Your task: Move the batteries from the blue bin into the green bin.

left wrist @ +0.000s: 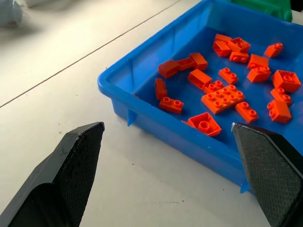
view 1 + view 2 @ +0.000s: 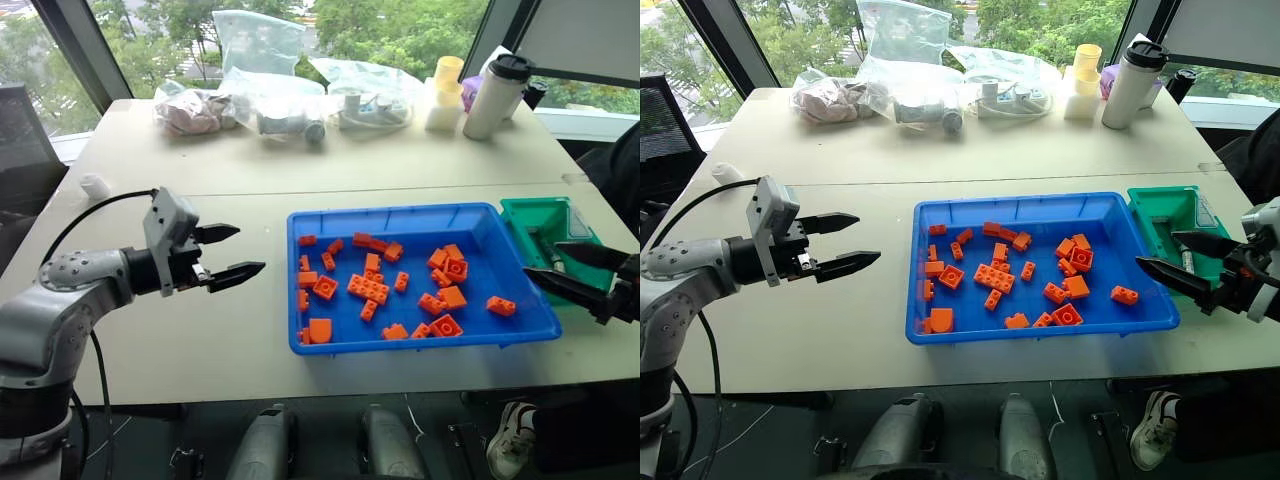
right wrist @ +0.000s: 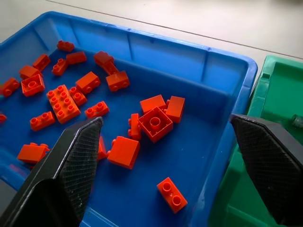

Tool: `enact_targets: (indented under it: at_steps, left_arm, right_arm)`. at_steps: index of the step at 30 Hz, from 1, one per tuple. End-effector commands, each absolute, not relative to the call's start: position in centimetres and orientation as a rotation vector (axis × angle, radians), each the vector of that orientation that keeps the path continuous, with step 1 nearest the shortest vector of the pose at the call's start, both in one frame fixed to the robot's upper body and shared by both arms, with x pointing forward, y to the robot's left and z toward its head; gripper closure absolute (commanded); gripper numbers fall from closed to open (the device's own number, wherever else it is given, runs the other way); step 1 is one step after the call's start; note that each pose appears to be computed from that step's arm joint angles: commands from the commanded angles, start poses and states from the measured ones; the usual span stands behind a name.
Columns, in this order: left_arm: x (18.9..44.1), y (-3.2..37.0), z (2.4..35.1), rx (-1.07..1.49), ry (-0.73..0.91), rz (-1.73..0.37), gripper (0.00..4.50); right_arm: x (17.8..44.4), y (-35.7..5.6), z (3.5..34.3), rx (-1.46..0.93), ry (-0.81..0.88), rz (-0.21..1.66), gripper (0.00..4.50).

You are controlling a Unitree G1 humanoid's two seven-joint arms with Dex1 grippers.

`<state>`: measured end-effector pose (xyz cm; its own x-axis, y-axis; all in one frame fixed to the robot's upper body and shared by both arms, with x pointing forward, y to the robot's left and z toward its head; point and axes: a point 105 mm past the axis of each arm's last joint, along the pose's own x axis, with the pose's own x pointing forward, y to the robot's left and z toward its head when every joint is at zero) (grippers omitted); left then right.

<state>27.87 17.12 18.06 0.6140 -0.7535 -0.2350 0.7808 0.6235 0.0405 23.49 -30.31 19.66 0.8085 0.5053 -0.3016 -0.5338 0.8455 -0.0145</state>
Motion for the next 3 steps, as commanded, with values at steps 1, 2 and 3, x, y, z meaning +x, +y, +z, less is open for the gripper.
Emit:
enact_targets:
  at_steps: [1,2,3]
  left_arm:
    - [27.76,17.47,19.05,0.135,0.147,-0.837,0.0]
    - [27.8,17.54,19.14,0.128,0.142,-0.83,0.0]
    - [27.81,17.57,19.21,0.125,0.137,-0.827,0.0]
  right_arm:
    - [23.85,-30.55,20.4,-0.143,0.268,0.556,0.05]
    - [23.97,-30.54,20.44,-0.145,0.265,0.556,0.05]
    - [24.1,-30.5,20.52,-0.147,0.26,0.557,0.05]
